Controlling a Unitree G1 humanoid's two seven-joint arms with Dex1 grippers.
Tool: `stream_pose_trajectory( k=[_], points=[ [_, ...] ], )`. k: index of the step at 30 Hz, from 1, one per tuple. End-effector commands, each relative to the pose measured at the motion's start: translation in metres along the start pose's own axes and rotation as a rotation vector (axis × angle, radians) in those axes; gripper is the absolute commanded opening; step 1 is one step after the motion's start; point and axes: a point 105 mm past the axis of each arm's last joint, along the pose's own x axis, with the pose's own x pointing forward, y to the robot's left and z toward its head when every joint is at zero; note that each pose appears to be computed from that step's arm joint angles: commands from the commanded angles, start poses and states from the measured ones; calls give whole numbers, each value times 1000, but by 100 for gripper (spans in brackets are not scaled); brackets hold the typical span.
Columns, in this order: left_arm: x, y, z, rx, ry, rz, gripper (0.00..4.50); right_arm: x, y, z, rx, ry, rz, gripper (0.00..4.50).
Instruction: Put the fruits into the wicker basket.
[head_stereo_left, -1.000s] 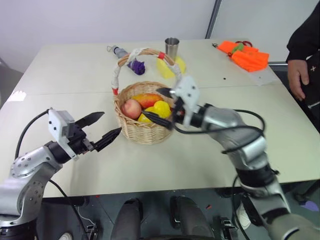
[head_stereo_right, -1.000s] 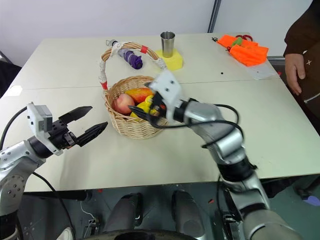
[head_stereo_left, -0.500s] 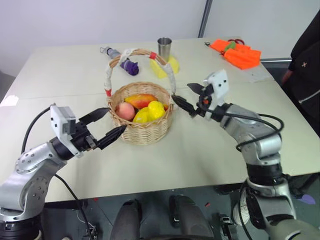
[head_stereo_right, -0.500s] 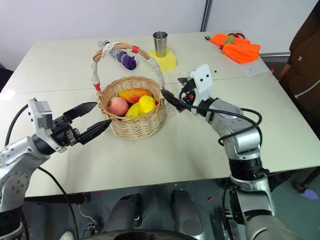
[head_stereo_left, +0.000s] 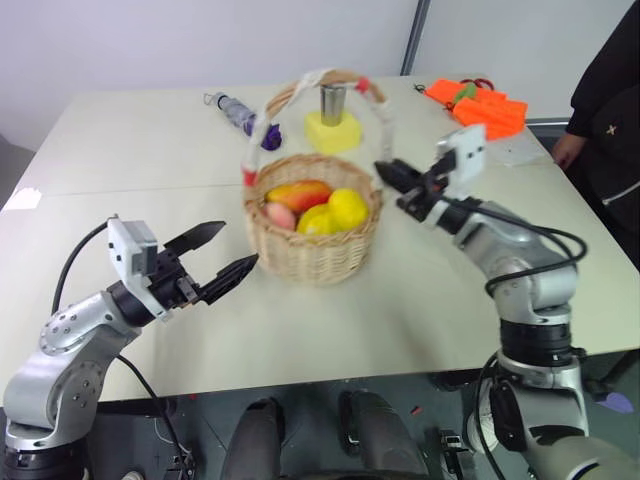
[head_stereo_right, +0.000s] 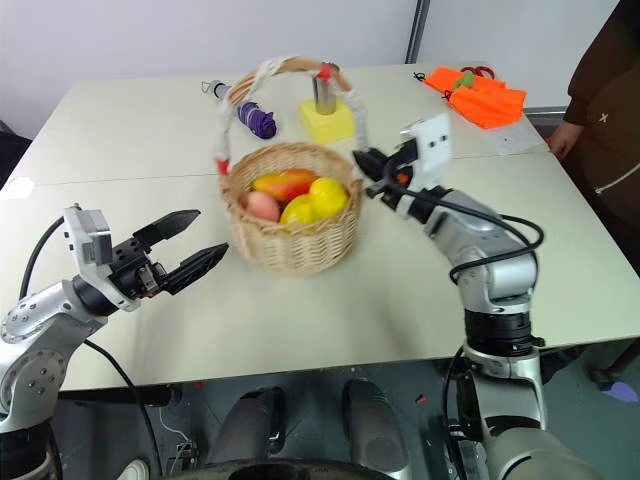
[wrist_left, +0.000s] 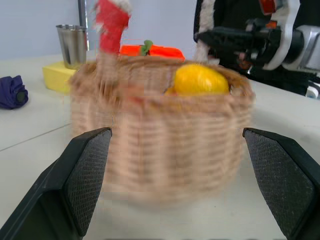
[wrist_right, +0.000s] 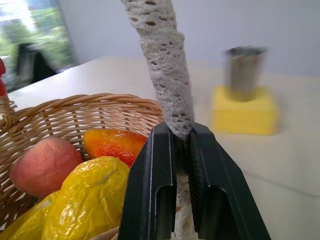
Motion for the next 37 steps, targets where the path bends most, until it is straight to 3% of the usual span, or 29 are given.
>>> stream_pose_trajectory(
  k=[1,3,8,12,16,25,30,37],
  points=[
    [6,-3,5,28,-24,-30,450,-24,-73,27,-105,-65,-340,5],
    [8,-3,5,26,-29,-40,450,-34,-101,25,-123,-52,-480,5],
    [14,-4,4,26,-37,-57,450,-43,-130,20,-134,-49,-612,5],
    [15,-2,2,25,-37,-41,450,-44,-129,22,-139,-59,-573,167],
    [10,6,-5,10,-16,21,450,-53,-122,23,-196,-45,-496,360],
    [-28,44,-30,55,89,302,450,-98,-110,-3,-215,107,-270,360],
    [-56,59,-54,55,184,441,450,-99,-36,-30,-213,178,139,360],
    [-72,59,-67,41,201,495,450,-85,5,-41,-174,147,296,360]
  ],
)
